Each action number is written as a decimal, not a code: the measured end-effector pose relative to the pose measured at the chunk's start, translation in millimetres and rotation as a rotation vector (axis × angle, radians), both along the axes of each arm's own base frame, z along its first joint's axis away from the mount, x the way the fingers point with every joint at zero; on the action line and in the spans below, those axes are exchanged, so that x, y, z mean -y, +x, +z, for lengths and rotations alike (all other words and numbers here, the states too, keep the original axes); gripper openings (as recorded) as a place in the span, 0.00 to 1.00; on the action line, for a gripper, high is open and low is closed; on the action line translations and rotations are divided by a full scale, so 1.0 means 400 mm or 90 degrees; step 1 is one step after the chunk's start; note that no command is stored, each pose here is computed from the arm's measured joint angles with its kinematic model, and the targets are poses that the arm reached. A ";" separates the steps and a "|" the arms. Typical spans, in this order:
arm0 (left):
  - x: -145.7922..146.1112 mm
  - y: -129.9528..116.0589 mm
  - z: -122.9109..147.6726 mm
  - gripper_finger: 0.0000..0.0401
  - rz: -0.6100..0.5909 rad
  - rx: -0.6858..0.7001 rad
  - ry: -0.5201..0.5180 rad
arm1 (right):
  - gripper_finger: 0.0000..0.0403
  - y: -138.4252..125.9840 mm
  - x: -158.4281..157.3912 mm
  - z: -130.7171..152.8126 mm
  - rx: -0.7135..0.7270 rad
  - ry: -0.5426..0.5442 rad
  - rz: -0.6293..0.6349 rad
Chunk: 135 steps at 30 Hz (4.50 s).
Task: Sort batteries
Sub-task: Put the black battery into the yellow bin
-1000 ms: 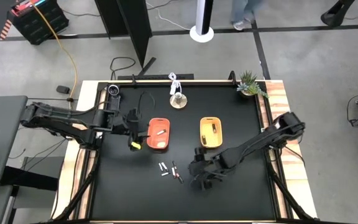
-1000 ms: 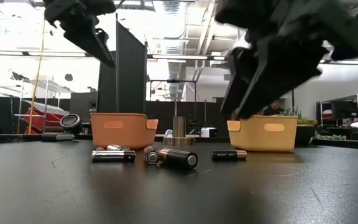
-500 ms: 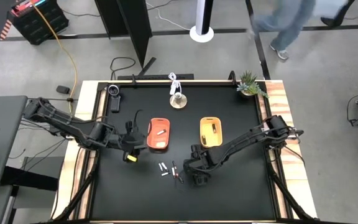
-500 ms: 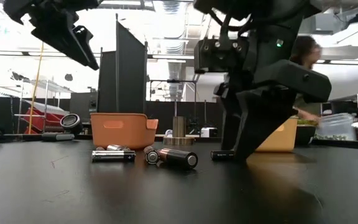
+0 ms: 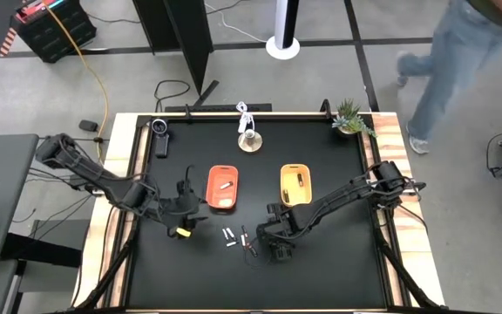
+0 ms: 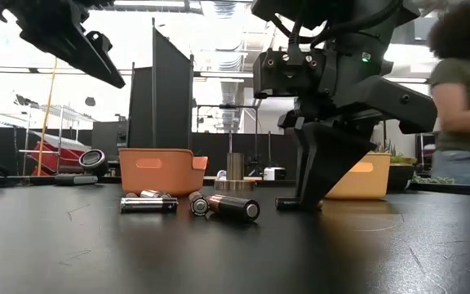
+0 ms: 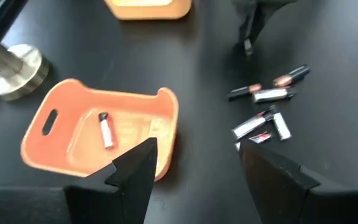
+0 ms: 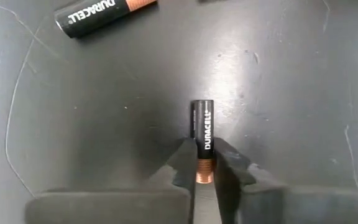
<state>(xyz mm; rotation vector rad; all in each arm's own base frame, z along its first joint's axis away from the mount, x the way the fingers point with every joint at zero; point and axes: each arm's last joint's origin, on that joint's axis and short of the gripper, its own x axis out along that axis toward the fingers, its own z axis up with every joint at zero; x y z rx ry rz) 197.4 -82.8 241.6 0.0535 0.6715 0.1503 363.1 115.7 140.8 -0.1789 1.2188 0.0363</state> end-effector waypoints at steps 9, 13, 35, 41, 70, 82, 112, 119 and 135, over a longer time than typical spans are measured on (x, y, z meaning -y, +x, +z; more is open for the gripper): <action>0.043 -0.003 -0.003 0.56 -0.043 0.016 -0.004 | 0.01 0.001 0.000 0.006 0.008 -0.005 0.015; 0.069 0.009 -0.034 0.56 -0.065 -0.015 0.012 | 0.00 -0.004 0.004 0.025 0.019 -0.012 0.019; 0.149 0.111 -0.195 0.56 -0.157 -0.079 0.072 | 0.05 -0.012 -0.008 0.111 0.096 0.007 0.066; 0.146 0.118 -0.211 0.56 -0.147 -0.089 0.072 | 0.31 0.002 -0.047 0.059 0.095 0.024 0.072; 0.149 0.126 -0.203 0.56 -0.145 -0.060 0.076 | 0.05 0.025 0.013 -0.020 0.021 -0.007 0.034; 0.149 0.126 -0.203 0.56 -0.145 -0.060 0.076 | 0.02 0.027 0.013 -0.014 0.020 -0.005 0.034; 0.149 0.126 -0.203 0.56 -0.145 -0.061 0.074 | 0.01 0.055 0.015 0.051 -0.002 -0.031 0.059; 0.149 0.126 -0.203 0.56 -0.145 -0.061 0.074 | 0.01 0.061 0.024 0.075 -0.013 -0.043 0.063; 0.148 0.123 -0.205 0.56 -0.145 -0.068 0.074 | 0.22 0.046 -0.026 0.130 0.031 0.011 0.046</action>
